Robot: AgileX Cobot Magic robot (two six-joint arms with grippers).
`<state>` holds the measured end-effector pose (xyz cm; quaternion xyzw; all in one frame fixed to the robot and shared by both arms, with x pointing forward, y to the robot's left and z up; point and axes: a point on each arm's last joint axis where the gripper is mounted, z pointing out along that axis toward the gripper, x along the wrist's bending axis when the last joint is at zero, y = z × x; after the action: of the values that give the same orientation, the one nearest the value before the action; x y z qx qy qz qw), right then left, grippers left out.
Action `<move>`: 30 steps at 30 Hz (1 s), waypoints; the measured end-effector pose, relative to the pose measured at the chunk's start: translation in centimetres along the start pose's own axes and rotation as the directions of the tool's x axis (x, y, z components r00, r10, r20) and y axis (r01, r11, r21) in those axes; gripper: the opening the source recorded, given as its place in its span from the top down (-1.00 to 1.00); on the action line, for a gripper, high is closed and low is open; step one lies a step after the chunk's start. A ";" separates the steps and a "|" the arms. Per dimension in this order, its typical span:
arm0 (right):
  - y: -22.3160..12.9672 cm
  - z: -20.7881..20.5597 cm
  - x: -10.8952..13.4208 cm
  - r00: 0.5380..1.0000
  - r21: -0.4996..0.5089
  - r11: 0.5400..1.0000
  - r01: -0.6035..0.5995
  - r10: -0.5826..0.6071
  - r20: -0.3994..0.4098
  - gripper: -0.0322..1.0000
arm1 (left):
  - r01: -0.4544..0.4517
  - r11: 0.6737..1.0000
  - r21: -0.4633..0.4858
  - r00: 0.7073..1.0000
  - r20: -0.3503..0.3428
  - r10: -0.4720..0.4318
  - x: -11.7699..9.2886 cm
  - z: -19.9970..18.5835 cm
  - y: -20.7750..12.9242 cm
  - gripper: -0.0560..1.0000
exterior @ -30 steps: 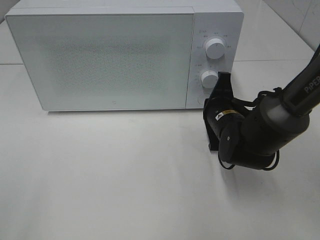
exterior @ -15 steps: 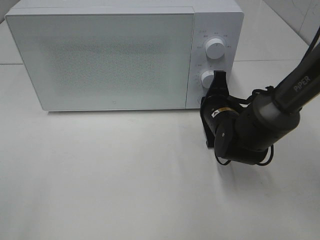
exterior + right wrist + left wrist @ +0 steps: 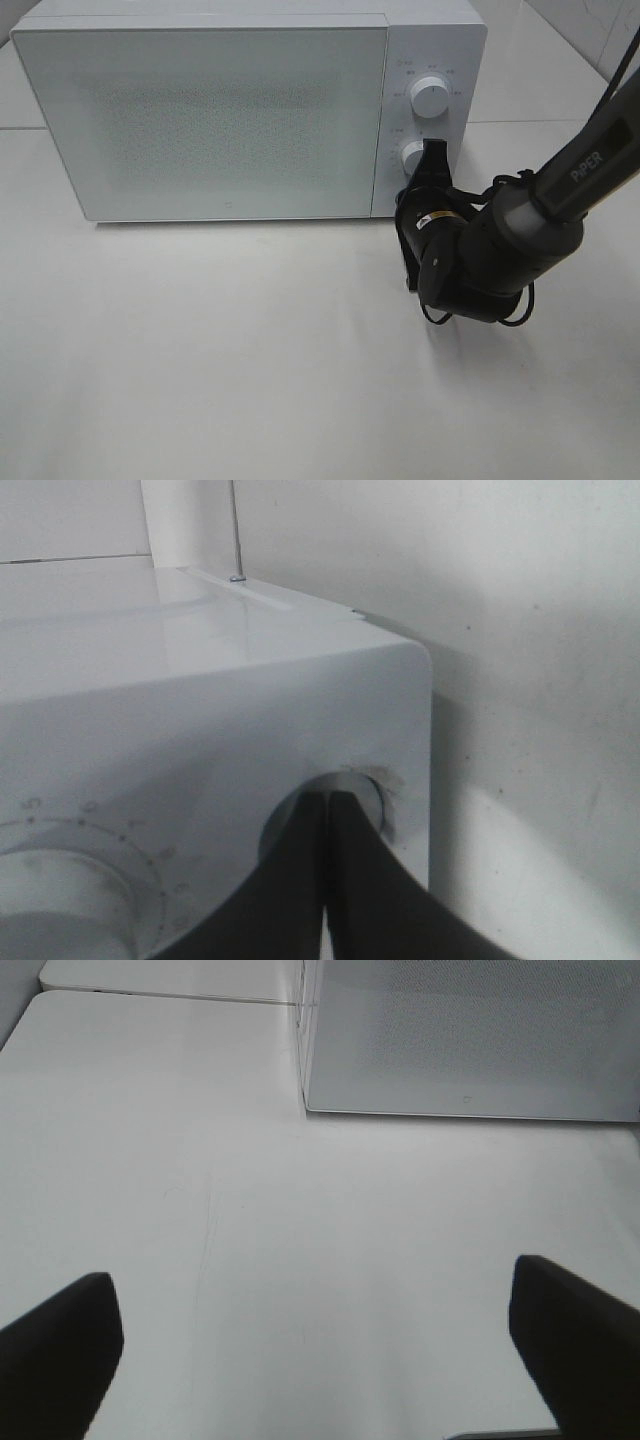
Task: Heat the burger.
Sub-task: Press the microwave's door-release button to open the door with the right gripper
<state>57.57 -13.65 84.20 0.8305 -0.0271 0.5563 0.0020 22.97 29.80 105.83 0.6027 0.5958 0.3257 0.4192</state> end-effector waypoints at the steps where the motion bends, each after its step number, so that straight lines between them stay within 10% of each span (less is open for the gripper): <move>1: 0.0 0.0 0.0 1.000 -0.003 1.000 0.002 -0.002 0.000 0.91 | 0.000 1.000 0.000 1.000 0.000 0.000 0.0 0.0 0.0 -0.98; 30: -0.8 0.8 0.4 1.000 -0.048 0.999 -0.019 0.019 0.009 0.91 | 0.000 1.000 0.000 1.000 0.000 0.000 0.0 0.0 0.0 -0.98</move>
<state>58.54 -12.92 84.26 0.8325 -0.0481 0.5517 0.0164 22.97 29.80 105.83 0.6027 0.5958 0.3257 0.4192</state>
